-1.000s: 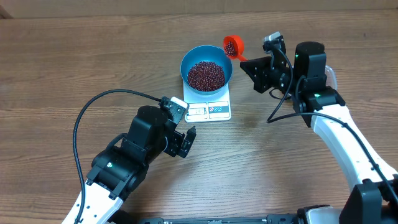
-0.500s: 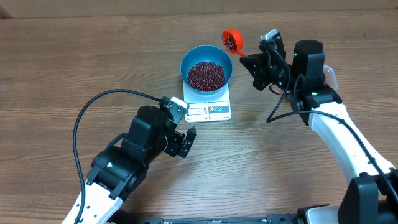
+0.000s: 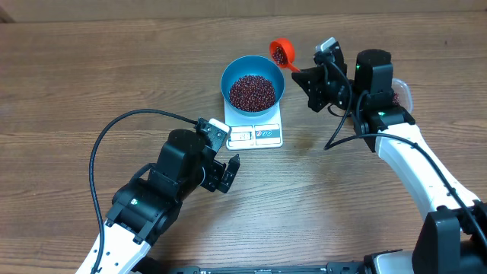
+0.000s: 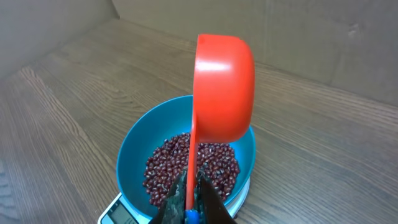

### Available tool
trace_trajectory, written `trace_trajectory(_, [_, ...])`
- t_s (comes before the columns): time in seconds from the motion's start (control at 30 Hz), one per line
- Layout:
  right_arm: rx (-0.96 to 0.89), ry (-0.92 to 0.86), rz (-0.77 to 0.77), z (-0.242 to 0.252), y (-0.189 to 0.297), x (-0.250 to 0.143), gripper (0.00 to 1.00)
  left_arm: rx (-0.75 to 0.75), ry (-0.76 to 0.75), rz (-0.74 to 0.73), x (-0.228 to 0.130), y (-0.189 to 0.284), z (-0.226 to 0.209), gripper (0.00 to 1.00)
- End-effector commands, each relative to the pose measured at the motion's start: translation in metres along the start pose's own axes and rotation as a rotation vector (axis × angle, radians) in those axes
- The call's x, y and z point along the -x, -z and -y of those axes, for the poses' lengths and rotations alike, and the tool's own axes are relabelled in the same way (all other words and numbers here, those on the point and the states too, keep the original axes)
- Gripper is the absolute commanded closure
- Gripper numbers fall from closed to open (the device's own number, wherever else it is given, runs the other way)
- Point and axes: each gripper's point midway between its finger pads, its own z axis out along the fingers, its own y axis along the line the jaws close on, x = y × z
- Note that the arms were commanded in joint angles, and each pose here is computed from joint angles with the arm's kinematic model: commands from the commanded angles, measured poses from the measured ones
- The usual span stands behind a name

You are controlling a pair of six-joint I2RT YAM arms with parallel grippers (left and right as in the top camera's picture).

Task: Scoop item into bowl and weigh 150g on scale
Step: 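Hold the scoop above the bowl and tilt it to pour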

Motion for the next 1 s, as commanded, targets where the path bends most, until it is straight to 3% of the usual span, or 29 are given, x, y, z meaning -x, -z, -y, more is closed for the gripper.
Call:
trace_trajectory(0.0, [0.009,0.025,0.022,-0.003,0.0,0.013,0.96,-0.016,0.013,0.002,0.001,0.0,0.004,0.01])
trace_trajectory(0.77, [0.06,-0.003,-0.007,-0.012,0.0,0.004,0.96,-0.016,0.013,0.002,0.001,0.0,0.004,0.0])
trace_trajectory(0.97, [-0.004,0.028,0.002,0.0,-0.001,0.006,0.96,-0.016,0.013,0.002,0.001,0.0,0.004,0.0])
